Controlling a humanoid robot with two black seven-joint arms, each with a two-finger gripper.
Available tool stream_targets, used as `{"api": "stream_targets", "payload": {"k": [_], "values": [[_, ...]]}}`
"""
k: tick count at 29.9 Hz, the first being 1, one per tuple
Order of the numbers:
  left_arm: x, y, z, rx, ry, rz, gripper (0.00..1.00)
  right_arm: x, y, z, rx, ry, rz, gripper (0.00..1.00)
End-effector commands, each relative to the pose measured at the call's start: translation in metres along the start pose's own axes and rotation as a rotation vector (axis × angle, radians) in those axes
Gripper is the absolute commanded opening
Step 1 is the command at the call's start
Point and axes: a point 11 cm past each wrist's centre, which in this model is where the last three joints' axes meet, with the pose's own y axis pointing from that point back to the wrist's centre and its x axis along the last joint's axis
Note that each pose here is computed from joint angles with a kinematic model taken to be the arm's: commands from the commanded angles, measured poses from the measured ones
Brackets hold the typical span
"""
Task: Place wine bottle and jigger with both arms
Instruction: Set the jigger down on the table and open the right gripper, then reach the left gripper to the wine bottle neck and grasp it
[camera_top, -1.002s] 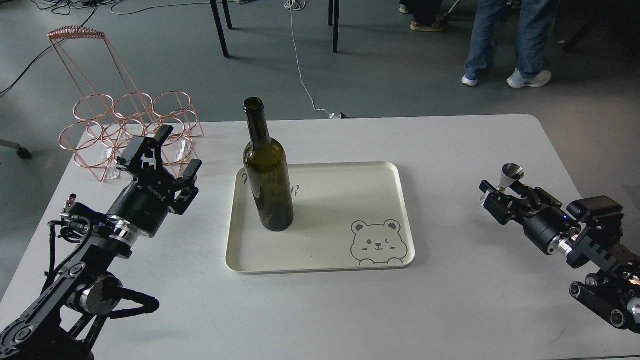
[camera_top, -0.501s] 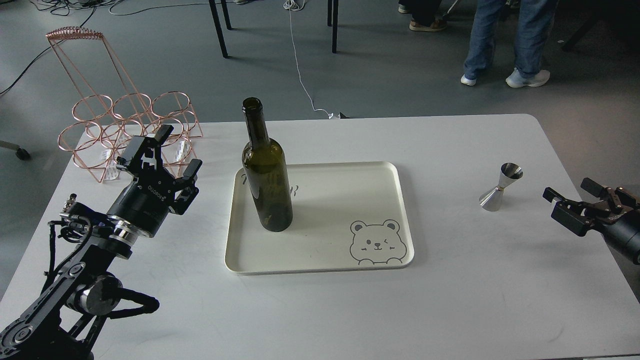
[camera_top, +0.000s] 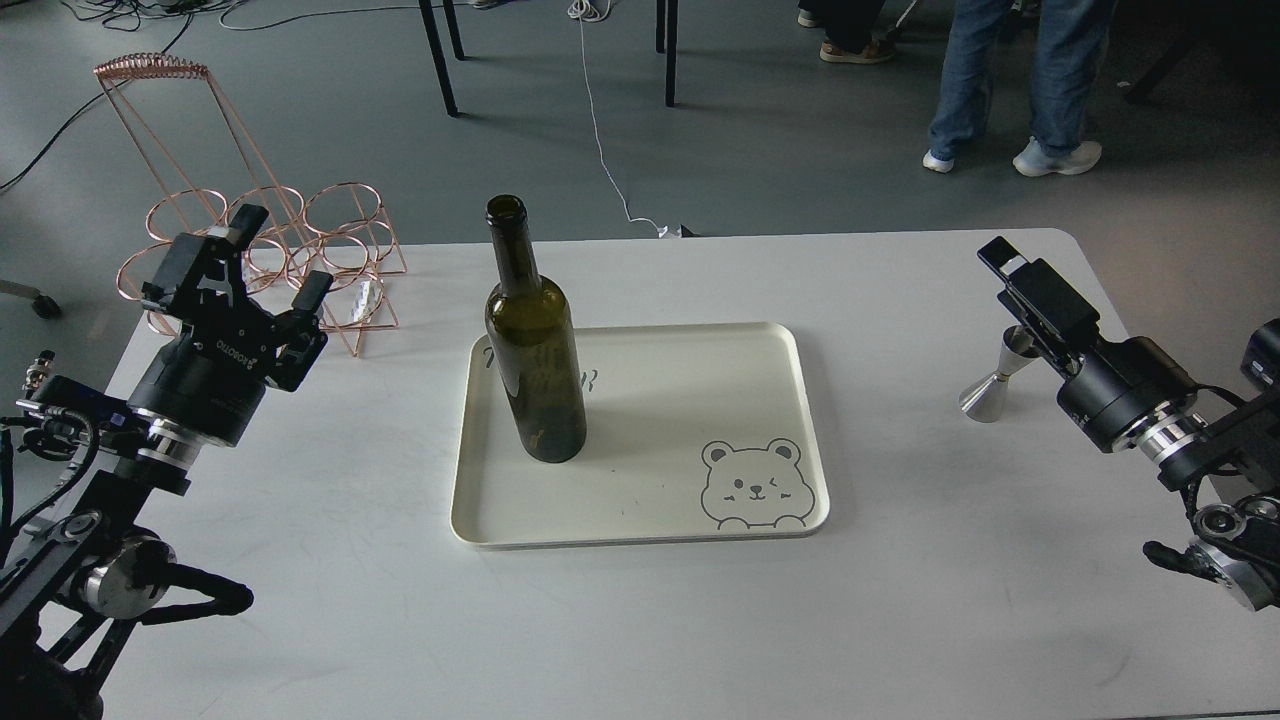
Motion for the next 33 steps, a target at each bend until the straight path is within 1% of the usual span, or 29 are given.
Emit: {"api": "stream_targets", "payload": {"k": [1, 4, 7, 12, 14, 17, 19, 22, 26, 29, 33], "values": [[-0.013, -0.005, 0.039, -0.036, -0.094, -0.124, 0.98, -0.007, -0.017, -0.003, -0.007, -0.231, -0.046, 0.99], [-0.022, -0.008, 0.056, -0.026, -0.248, -0.224, 0.98, -0.019, -0.027, 0.002, -0.006, -0.388, -0.113, 0.99], [-0.032, -0.008, 0.061, 0.024, -0.526, -0.358, 0.98, -0.027, -0.031, 0.012, -0.015, -0.488, -0.164, 0.99], [-0.052, -0.004, 0.072, 0.063, -1.013, -0.594, 0.98, -0.031, -0.034, 0.023, -0.03, -0.519, -0.163, 0.99], [-0.057, -0.009, 0.076, 0.047, -1.182, -0.643, 0.98, -0.032, -0.034, 0.023, -0.029, -0.52, -0.164, 0.99], [-0.06, -0.023, 0.084, 0.004, -1.36, -0.669, 0.98, -0.031, -0.034, 0.023, -0.029, -0.52, -0.162, 0.99], [-0.063, -0.031, 0.09, -0.017, -1.437, -0.686, 0.98, -0.031, -0.034, 0.023, -0.03, -0.518, -0.16, 0.99], [-0.073, -0.041, 0.087, -0.037, -1.512, -0.747, 0.98, -0.032, -0.034, 0.024, -0.031, -0.52, -0.16, 0.99], [-0.096, -0.052, 0.068, -0.063, -1.543, -0.861, 0.98, -0.031, -0.033, 0.025, -0.034, -0.519, -0.158, 0.99], [-0.103, -0.059, 0.056, -0.07, -1.524, -0.862, 0.98, -0.032, -0.033, 0.024, -0.033, -0.52, -0.159, 0.99], [-0.098, -0.061, 0.047, -0.044, -1.518, -0.853, 0.98, -0.033, -0.032, 0.026, -0.037, -0.521, -0.159, 0.99]]}}
